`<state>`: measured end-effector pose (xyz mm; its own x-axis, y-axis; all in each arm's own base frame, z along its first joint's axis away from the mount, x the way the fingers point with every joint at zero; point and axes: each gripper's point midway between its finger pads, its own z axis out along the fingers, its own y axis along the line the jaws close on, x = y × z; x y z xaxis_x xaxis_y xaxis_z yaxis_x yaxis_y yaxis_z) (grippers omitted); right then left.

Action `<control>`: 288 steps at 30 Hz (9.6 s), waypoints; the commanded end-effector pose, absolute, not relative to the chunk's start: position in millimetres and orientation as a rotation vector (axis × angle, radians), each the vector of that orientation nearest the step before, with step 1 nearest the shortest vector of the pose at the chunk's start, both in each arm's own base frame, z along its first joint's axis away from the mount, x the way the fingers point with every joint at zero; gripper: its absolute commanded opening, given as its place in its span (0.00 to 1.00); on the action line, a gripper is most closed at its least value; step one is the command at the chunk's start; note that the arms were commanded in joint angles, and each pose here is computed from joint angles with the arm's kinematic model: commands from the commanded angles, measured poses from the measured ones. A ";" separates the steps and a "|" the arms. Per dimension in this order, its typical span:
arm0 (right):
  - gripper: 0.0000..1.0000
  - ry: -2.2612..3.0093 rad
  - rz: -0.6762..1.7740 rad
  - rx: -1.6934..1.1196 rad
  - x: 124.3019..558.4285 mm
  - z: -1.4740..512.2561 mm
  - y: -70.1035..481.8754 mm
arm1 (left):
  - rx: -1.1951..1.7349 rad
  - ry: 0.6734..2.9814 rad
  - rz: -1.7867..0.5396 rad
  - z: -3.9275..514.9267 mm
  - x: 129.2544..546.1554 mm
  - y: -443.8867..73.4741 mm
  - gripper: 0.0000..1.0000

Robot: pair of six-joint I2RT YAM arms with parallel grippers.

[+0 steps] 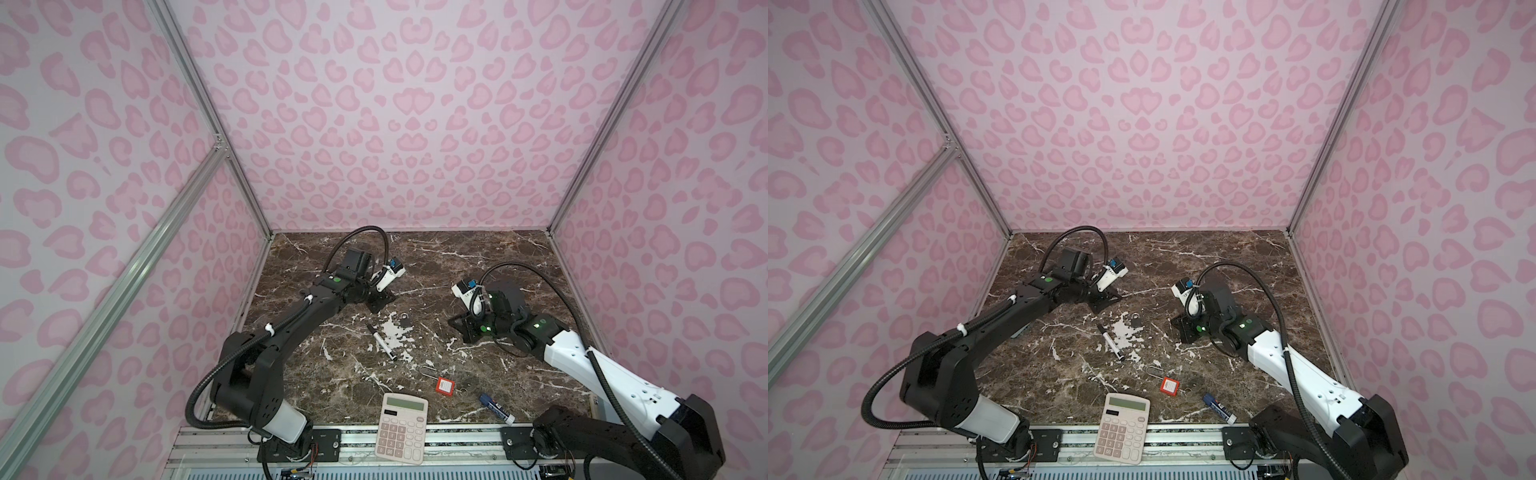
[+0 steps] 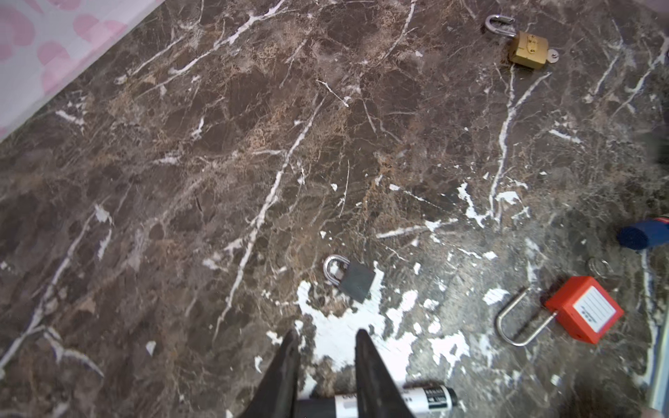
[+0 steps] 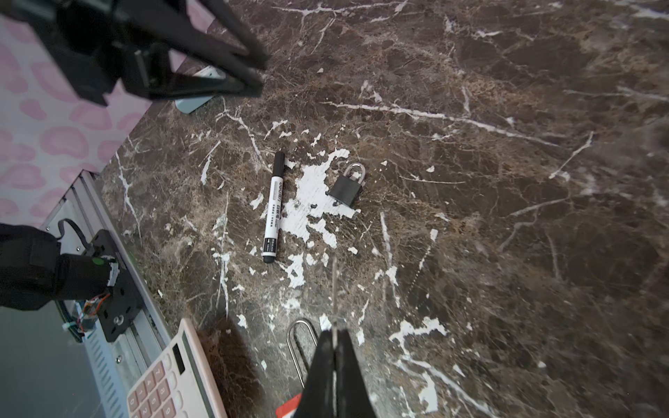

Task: Lock with the key

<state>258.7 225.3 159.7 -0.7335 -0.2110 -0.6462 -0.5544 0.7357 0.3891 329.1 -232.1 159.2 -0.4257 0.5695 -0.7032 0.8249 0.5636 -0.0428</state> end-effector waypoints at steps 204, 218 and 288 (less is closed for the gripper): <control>0.27 2.113 0.639 -0.971 269.0 233.8 357.2 | 0.272 2.020 -1.262 252.1 273.8 -244.4 0.44; 0.39 2.058 0.599 -1.028 265.9 234.7 362.6 | 0.248 2.008 -1.264 258.9 276.1 -244.1 0.06; 0.25 1.595 1.847 -0.173 290.4 388.6 342.1 | 0.064 1.345 -1.705 401.9 293.9 -244.6 0.03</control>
